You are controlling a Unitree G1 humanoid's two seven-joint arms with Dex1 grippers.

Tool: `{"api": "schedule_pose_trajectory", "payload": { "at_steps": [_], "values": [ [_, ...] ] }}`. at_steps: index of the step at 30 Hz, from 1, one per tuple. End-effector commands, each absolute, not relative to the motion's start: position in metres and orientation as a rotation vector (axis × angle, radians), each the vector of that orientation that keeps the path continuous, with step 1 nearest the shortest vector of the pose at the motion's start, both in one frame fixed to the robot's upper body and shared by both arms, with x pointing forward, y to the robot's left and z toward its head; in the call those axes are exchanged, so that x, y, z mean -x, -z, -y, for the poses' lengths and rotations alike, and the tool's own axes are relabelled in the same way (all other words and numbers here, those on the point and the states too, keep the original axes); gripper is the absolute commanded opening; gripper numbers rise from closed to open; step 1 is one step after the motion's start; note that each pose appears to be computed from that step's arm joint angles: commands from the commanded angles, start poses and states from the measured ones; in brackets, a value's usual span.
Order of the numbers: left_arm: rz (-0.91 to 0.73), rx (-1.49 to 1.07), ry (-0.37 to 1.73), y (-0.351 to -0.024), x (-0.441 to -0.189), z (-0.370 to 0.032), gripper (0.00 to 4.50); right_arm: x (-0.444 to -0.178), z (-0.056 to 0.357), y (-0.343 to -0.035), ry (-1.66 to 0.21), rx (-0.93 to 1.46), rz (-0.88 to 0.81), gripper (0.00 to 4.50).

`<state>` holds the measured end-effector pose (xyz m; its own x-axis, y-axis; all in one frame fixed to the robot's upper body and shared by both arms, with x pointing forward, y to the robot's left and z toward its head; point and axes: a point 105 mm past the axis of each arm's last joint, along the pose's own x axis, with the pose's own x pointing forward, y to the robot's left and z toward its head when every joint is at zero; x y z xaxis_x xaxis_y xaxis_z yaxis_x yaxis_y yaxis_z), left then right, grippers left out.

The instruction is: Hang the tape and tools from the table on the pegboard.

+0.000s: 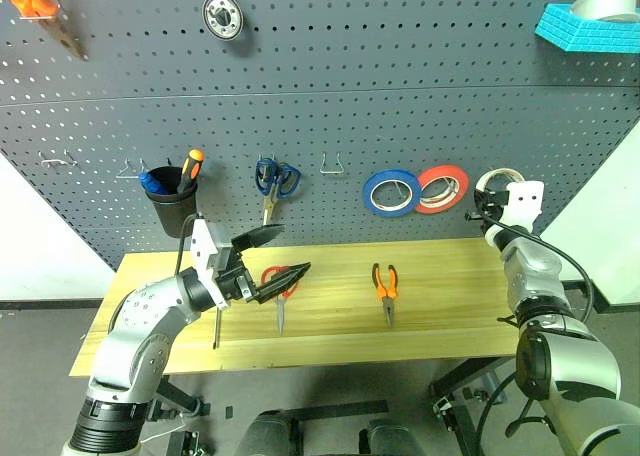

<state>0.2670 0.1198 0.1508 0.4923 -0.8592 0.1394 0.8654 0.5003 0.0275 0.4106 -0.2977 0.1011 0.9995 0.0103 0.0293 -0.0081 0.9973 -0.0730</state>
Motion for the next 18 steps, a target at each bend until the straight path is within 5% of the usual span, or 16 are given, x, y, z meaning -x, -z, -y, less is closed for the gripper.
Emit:
{"api": "schedule_pose_trajectory", "payload": {
  "at_steps": [1, 12, 18],
  "values": [
    [0.185, 0.029, 1.046, -0.1623, -0.2639, -0.1205, 4.5, -0.416, 0.3043, -0.1235, 0.014, 0.088, 0.083, 0.64],
    [0.187, 0.034, 1.04, -0.16, -0.2657, -0.1181, 4.5, -0.4136, 0.3083, -0.1225, 0.021, 0.124, 0.073, 4.21],
    [0.184, 0.032, 1.032, -0.1574, -0.2647, -0.1191, 4.5, -0.4077, 0.3084, -0.1202, -0.006, 0.132, 0.081, 4.21]
  ]
}}
